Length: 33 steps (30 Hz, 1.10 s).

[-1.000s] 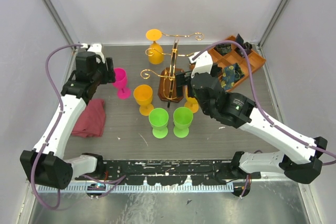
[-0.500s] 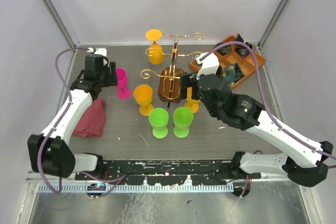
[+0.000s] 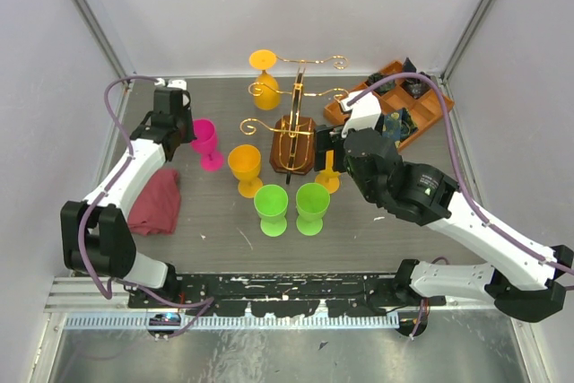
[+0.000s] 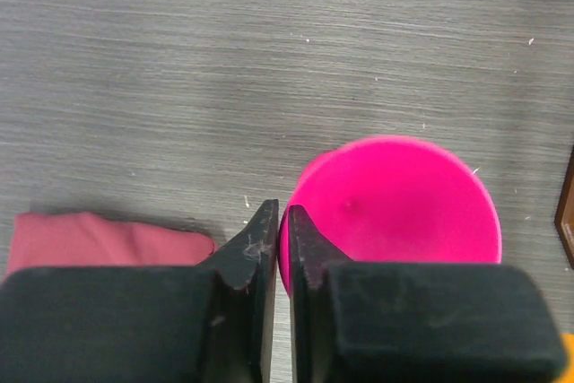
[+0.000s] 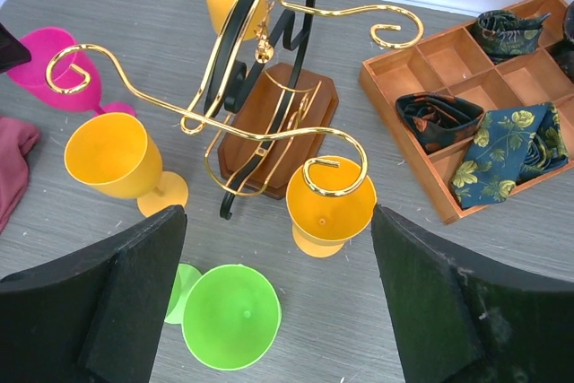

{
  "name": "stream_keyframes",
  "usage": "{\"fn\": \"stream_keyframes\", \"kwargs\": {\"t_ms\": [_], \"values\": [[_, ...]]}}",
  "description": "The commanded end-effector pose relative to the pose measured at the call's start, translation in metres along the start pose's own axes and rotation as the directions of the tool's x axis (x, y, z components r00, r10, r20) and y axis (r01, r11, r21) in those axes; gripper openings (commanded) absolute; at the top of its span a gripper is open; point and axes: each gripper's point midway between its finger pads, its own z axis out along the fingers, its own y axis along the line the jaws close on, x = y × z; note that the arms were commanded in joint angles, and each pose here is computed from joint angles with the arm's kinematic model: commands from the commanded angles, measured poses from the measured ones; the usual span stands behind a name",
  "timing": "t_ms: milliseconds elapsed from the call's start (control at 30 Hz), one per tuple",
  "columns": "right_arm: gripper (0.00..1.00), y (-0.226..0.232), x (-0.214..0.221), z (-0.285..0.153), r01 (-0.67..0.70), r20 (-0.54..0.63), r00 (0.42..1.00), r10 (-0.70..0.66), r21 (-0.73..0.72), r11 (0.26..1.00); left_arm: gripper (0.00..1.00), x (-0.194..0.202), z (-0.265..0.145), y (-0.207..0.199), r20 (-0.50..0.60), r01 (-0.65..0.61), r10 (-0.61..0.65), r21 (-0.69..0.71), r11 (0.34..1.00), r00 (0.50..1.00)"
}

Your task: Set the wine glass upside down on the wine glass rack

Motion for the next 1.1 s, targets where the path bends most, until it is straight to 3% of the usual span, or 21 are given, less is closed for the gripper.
{"fn": "stream_keyframes", "kwargs": {"t_ms": [0,33,267,367,500,700,800,933,1067], "values": [[0.89,-0.006,-0.013,-0.004,-0.022,0.044,0.999,0.021,0.015,1.000,0.04,-0.028,-0.004,-0.001,0.073,0.020,-0.020,0.006,1.000,0.997],[0.89,-0.005,-0.012,-0.003,-0.021,0.042,0.999,0.021,0.017,1.000,0.00,-0.028,-0.004,-0.001,0.070,0.019,-0.019,0.005,1.000,0.997],[0.89,0.012,-0.011,0.006,-0.034,0.032,0.999,0.035,-0.031,0.999,0.00,-0.059,-0.036,0.009,0.174,0.040,-0.036,-0.018,0.999,0.984],[0.89,0.029,-0.018,0.011,-0.055,0.036,0.998,0.059,-0.087,0.995,0.00,-0.087,-0.075,0.019,0.275,0.065,-0.054,-0.029,0.997,0.960],[0.88,0.051,-0.029,0.017,-0.069,0.051,0.996,0.078,-0.158,0.985,0.00,-0.137,-0.147,0.028,0.449,0.081,-0.075,0.006,0.997,0.891],[0.87,0.074,-0.055,0.028,-0.028,0.145,0.987,0.063,-0.230,0.973,0.00,-0.180,-0.233,0.017,0.574,0.030,-0.113,0.152,0.988,0.811],[0.87,0.082,-0.069,0.029,-0.005,0.215,0.974,0.063,-0.261,0.965,0.00,-0.185,-0.260,0.000,0.598,-0.004,-0.166,0.272,0.962,0.784],[0.86,0.092,-0.088,0.027,0.010,0.305,0.948,0.089,-0.309,0.951,0.00,-0.182,-0.278,-0.034,0.556,-0.025,-0.275,0.471,0.882,0.784],[0.88,0.094,-0.104,0.029,0.012,0.340,0.935,0.095,-0.299,0.954,0.00,-0.177,-0.287,-0.052,0.533,-0.042,-0.310,0.548,0.835,0.787]]}}
